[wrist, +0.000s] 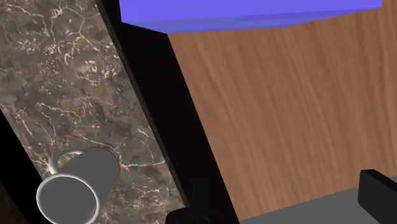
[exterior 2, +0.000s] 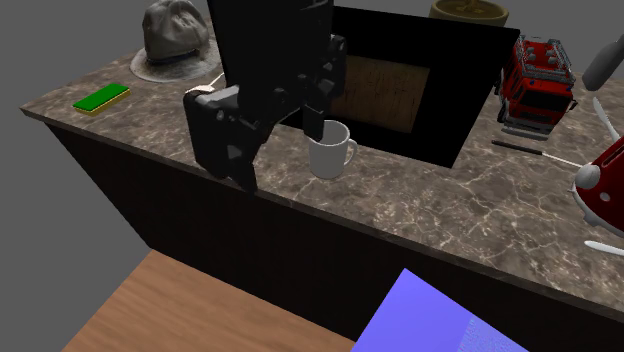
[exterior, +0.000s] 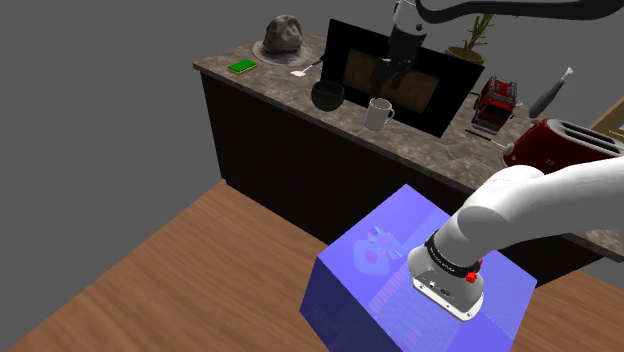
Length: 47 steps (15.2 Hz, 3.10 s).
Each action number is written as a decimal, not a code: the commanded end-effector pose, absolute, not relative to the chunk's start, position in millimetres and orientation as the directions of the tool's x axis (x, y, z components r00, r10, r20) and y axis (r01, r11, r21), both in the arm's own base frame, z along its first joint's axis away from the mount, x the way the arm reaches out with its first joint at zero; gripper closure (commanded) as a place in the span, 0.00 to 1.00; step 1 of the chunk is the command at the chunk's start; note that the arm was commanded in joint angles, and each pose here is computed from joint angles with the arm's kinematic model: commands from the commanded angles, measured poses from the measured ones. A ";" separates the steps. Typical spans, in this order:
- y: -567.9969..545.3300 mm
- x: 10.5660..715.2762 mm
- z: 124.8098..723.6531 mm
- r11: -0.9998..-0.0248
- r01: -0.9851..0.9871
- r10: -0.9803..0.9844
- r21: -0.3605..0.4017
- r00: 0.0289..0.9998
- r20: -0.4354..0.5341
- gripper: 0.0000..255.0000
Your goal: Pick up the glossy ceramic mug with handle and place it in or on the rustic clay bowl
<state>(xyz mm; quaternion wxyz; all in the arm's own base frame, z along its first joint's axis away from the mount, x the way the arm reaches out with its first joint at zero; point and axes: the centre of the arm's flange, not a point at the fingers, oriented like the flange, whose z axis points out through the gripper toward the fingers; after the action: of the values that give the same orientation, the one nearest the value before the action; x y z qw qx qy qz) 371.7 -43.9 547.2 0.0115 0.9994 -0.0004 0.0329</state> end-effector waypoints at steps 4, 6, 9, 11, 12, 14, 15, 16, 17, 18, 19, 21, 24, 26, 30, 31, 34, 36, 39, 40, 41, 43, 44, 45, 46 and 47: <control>-86.7 407.2 511.3 -1.000 -0.008 -0.007 0.030 0.999 0.041 0.00; -104.7 420.6 496.6 -0.999 -0.011 -0.010 0.033 0.999 0.030 0.00; -131.9 440.2 474.4 -0.999 -0.015 -0.015 0.038 1.000 0.015 0.00; -150.1 453.1 459.5 -0.999 -0.018 -0.018 0.040 1.000 0.005 0.00; -159.3 459.4 452.0 -0.999 -0.019 -0.019 0.042 1.000 0.000 0.00; -177.6 471.9 436.9 -0.999 -0.022 -0.023 0.045 1.000 -0.010 0.00; -186.8 478.1 429.4 -0.999 -0.023 -0.024 0.046 1.000 -0.015 0.00; -196.0 484.2 421.8 -0.999 -0.025 -0.026 0.048 0.999 -0.021 0.00; -205.3 490.3 414.2 -0.998 -0.026 -0.027 0.049 0.999 -0.026 0.00; -214.5 496.3 406.6 -0.998 -0.027 -0.029 0.051 0.999 -0.031 0.00; -223.8 502.3 398.9 -0.998 -0.029 -0.031 0.052 0.999 -0.036 0.00; -237.3 510.9 387.8 -0.998 -0.031 -0.033 0.055 0.999 -0.043 0.00; -238.2 510.2 372.0 -0.998 -0.031 -0.033 0.055 0.999 -0.043 0.00; -238.7 509.7 361.5 -0.998 -0.031 -0.033 0.055 0.999 -0.043 0.00; -239.5 509.1 347.9 -0.998 -0.031 -0.033 0.055 0.999 -0.043 0.00; -239.5 509.1 347.9 -0.998 -0.031 -0.033 0.055 0.999 -0.043 0.00; -239.5 509.1 347.9 -0.998 -0.031 -0.033 0.055 0.999 -0.043 0.00; -239.5 509.1 348.0 -0.998 -0.031 -0.033 0.055 0.999 -0.043 0.00; -239.5 509.1 348.0 -0.998 -0.031 -0.033 0.055 0.999 -0.043 1.00; -239.5 509.1 348.0 -0.998 -0.031 -0.033 0.055 0.999 -0.043 1.00; -239.5 509.1 348.0 -0.998 -0.031 -0.033 0.055 0.999 -0.043 1.00; -239.5 509.1 348.0 -0.998 -0.031 -0.033 0.055 0.999 -0.043 1.00; -239.5 509.1 348.0 -0.998 -0.031 -0.033 0.055 0.999 -0.043 1.00; -239.5 509.0 348.0 -0.998 -0.031 -0.033 0.055 0.999 -0.043 1.00; -239.5 509.1 347.9 -0.998 -0.031 -0.033 0.055 0.999 -0.043 1.00; -239.5 509.0 353.2 -0.998 -0.031 -0.033 0.055 0.999 -0.043 1.00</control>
<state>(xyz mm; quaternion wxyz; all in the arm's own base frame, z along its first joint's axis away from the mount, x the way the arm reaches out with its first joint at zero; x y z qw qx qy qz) 509.4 -239.2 350.2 0.0269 0.9993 -0.0159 -0.0222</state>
